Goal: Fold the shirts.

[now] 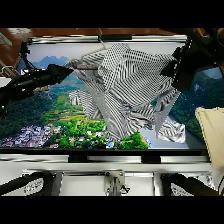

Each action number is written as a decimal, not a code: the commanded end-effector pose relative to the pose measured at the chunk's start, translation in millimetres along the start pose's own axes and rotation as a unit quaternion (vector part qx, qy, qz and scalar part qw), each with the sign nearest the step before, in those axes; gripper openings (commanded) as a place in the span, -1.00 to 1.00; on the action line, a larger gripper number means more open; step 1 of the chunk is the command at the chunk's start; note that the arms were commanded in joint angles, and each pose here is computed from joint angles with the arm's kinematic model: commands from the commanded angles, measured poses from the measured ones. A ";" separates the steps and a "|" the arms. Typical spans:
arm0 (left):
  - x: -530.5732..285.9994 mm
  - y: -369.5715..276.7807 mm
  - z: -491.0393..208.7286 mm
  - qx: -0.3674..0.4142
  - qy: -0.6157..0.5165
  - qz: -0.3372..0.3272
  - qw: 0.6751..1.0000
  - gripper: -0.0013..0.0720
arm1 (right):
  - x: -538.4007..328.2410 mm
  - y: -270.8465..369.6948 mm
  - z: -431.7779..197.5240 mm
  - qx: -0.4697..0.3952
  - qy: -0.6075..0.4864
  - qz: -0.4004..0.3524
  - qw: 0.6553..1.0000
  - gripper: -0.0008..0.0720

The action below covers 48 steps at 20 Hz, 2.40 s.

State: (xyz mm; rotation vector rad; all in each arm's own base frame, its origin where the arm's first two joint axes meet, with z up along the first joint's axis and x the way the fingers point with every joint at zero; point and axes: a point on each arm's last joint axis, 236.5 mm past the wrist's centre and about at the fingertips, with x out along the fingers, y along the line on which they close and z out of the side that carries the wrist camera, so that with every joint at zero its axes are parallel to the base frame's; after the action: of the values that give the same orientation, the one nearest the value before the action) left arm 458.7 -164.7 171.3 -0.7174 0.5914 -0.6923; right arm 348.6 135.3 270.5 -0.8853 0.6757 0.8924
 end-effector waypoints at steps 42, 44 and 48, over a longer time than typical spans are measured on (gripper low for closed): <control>-71.0 -240.8 56.5 0.325 -0.017 -0.114 0.939 0.35 | -218.2 -125.8 -100.0 0.470 -0.108 -0.485 0.729 -0.80; -71.6 -234.0 50.1 0.327 0.002 -0.110 0.938 0.30 | -258.6 -123.4 -139.4 0.487 -0.084 -0.547 0.676 -0.80; -71.3 -229.2 43.2 0.323 0.019 -0.106 0.940 0.30 | -312.6 -110.5 -209.1 0.517 -0.024 -0.625 0.584 -0.80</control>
State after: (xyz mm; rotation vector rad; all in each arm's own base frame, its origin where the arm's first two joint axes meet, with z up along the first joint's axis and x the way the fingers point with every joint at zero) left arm 364.2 -225.6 391.6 -0.1600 0.2640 -1.0353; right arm 307.4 -145.3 452.3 -0.0848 0.2689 -0.5797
